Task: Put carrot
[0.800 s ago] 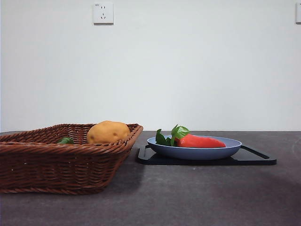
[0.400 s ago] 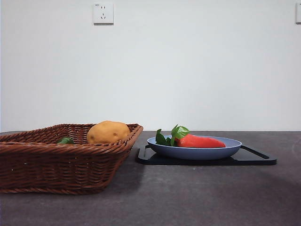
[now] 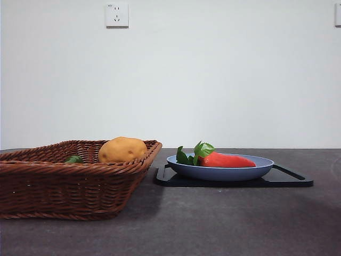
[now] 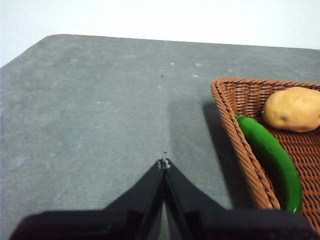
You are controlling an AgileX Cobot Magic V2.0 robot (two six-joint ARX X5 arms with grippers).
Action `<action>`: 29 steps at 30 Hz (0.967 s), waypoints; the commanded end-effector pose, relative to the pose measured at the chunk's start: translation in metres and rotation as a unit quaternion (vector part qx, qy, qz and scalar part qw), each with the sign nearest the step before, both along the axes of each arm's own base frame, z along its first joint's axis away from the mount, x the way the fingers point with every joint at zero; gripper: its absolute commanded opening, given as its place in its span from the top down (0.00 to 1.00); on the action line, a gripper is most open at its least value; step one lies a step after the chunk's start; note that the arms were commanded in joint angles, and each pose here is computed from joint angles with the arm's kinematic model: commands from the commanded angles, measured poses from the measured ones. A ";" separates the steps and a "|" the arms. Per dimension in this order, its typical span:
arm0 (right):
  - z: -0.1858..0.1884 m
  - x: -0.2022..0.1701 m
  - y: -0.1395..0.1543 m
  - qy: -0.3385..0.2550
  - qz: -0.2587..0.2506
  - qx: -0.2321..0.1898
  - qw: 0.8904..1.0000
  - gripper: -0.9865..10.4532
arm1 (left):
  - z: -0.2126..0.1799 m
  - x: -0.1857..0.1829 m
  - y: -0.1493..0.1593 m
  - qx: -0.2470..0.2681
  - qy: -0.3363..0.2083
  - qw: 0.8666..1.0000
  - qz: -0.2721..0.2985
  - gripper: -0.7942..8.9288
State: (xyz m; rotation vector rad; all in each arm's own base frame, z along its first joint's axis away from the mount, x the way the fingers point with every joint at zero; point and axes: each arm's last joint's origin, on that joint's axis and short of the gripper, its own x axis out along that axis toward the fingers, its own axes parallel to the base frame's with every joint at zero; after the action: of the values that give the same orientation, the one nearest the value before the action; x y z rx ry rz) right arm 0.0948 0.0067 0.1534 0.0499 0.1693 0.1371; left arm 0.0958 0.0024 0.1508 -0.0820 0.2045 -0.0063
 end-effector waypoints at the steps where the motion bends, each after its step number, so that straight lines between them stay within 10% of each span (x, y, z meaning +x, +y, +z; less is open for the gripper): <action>1: -0.003 0.001 0.000 0.003 -0.001 0.005 1.000 0.91 | -0.002 0.000 0.000 -0.003 0.002 1.000 -0.001 0.91; 29: -0.003 0.001 0.000 0.003 0.000 0.005 1.000 0.91 | -0.002 0.000 0.000 -0.003 0.002 1.000 -0.001 0.91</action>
State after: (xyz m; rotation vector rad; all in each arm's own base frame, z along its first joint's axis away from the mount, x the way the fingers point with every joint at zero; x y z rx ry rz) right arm 0.0948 0.0067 0.1535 0.0499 0.1689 0.1375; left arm 0.0958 0.0024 0.1508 -0.0820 0.2045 -0.0063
